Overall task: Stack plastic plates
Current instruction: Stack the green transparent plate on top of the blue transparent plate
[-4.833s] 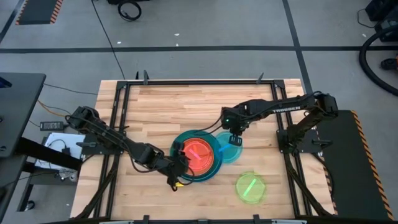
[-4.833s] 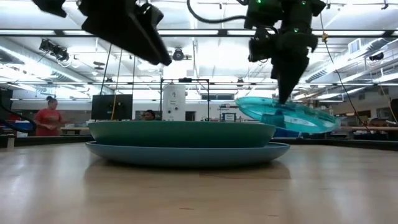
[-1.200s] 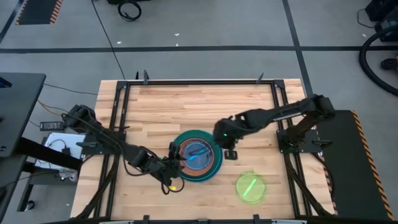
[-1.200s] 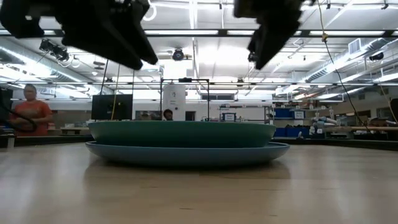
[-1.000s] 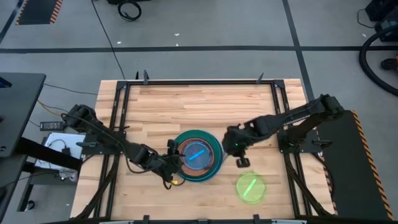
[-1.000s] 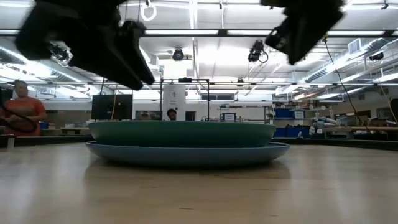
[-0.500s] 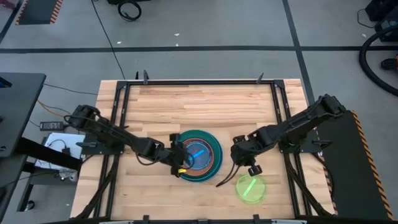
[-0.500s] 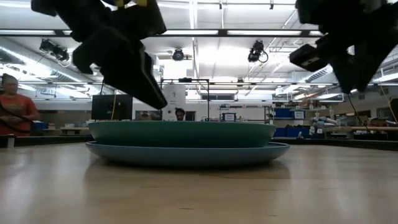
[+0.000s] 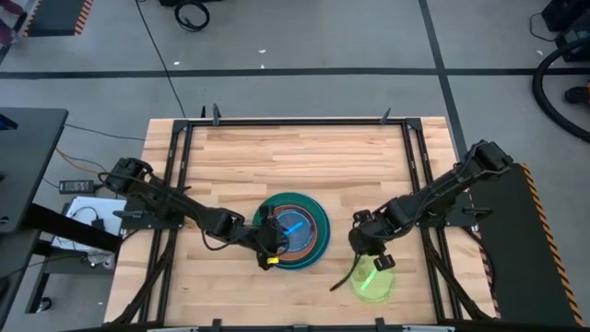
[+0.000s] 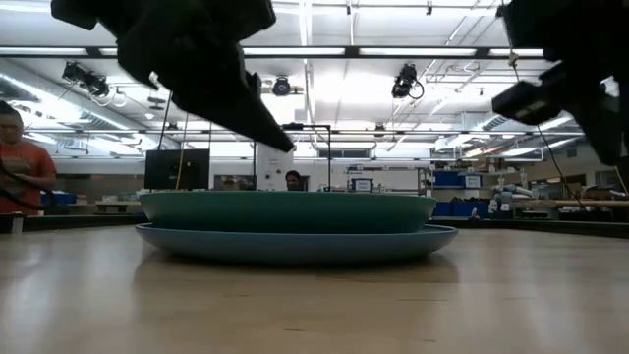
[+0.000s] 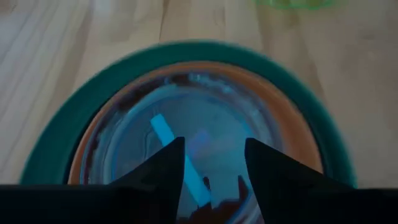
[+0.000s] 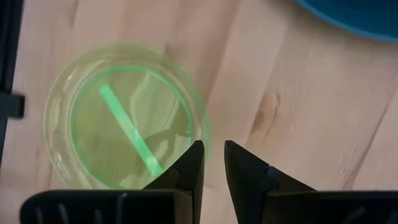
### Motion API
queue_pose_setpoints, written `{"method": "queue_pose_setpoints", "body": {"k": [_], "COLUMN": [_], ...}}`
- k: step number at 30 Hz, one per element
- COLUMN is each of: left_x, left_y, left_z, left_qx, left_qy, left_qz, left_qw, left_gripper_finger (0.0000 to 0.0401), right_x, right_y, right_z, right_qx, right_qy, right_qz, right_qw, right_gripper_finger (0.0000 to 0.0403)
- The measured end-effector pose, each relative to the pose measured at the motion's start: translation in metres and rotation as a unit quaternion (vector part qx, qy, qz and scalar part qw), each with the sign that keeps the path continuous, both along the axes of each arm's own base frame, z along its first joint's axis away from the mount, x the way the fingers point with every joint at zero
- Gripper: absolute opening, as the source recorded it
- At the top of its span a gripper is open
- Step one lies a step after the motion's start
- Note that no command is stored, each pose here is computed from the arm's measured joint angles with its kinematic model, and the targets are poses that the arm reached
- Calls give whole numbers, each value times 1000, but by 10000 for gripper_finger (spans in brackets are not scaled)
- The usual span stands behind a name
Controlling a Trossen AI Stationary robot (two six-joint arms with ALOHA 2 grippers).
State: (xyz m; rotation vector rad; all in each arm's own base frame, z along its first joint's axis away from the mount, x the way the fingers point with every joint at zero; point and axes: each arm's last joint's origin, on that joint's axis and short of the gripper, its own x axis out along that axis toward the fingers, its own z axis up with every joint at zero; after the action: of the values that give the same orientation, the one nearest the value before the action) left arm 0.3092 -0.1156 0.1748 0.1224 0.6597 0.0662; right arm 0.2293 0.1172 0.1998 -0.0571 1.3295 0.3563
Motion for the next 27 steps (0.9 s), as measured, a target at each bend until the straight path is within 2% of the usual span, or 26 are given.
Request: {"method": "queue_pose_setpoints", "body": {"k": [5,11,18,22,27], "left_x": [-2,-5,-5,-6,-6], "left_y": [-5,-12,-12,-12,-11], "left_z": [1,0,0,0,-1], "left_qx": [-5,-4,-4,-4,-2], "left_qy": [-3,0,2,4,9], "left_qz": [-4,-17,-16,-15,-14], "left_qw": [1000,1000,1000,1000,1000], "left_gripper_finger": [176,176,176,176,176], "right_x": [-1,-3,0,2,4], "right_y": [-7,-9,-10,-9,-6], "right_z": [-10,-25,-40,-55,-61], "right_qx": [22,52,40,30,39], "right_qy": [16,14,43,88,107], "right_qz": [-33,-35,-52,-43,-37], "right_qw": [999,998,997,995,993], "right_gripper_finger": [74,74,75,95,120]}}
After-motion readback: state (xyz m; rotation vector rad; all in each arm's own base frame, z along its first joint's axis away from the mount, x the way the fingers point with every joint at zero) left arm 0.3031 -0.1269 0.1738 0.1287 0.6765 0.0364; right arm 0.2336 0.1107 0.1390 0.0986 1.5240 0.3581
